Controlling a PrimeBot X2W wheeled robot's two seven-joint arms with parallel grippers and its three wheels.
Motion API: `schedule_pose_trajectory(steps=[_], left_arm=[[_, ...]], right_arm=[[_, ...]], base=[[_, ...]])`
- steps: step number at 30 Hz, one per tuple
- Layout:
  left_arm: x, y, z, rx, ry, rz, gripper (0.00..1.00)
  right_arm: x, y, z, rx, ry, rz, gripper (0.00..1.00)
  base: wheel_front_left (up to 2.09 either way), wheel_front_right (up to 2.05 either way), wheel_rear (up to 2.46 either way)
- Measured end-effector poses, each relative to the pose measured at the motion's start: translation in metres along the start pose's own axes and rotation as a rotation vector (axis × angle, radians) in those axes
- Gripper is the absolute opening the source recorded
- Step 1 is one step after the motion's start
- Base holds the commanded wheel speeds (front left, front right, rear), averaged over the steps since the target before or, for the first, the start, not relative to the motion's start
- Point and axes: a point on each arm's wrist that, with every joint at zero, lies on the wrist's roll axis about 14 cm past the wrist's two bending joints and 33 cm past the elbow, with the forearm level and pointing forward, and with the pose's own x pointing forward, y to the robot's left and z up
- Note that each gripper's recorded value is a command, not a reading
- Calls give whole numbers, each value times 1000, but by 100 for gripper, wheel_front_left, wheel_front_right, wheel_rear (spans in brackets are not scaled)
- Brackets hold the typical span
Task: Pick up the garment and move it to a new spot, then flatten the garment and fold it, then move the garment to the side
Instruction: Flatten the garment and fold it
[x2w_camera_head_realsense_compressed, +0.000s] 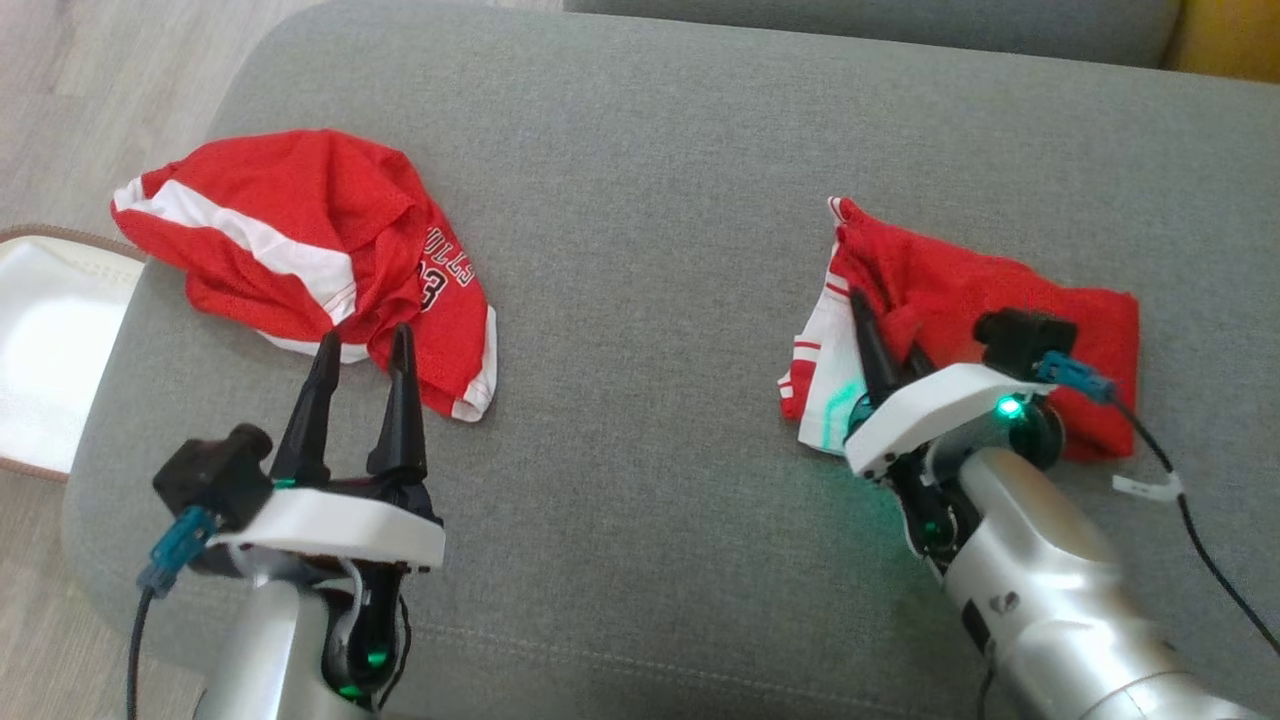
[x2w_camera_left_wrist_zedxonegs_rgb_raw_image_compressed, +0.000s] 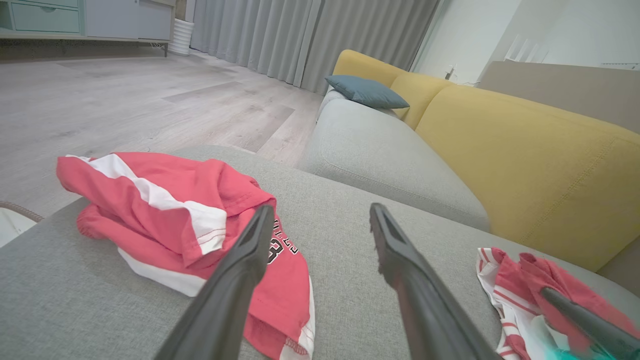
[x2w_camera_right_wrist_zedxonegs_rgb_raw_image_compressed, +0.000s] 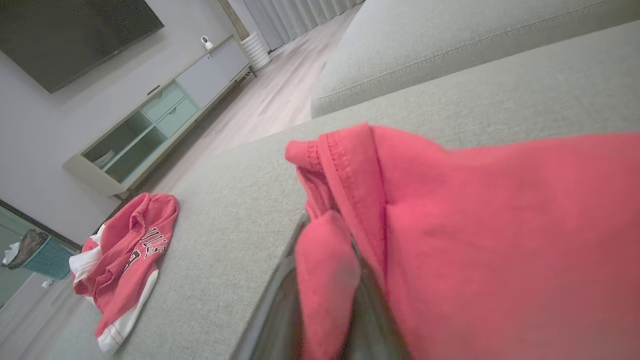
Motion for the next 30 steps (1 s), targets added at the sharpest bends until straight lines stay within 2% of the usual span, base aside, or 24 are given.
schedule_pose_trajectory(steps=[11, 15, 20, 23, 30], left_arm=[[3, -5, -4, -3, 12, -13, 100], [6, -14, -5, -9, 13, -39, 100], [14, -31, -3, -20, 1, -87, 100], [18, -40, 0, -27, -13, -113, 100], [29, -68, 16, -49, -67, -191, 100]], right_arm=[[-7, 61, -19, -19, 79, 194, 100], [-11, 64, -9, -23, 54, 206, 100], [-9, 41, 32, -112, -58, 143, 100], [-13, 19, 57, -204, -121, 81, 100], [-53, -55, 117, -386, -268, -121, 100]], base=[[0, 0, 0], [0, 0, 0], [0, 0, 0], [0, 0, 0], [0, 0, 0]])
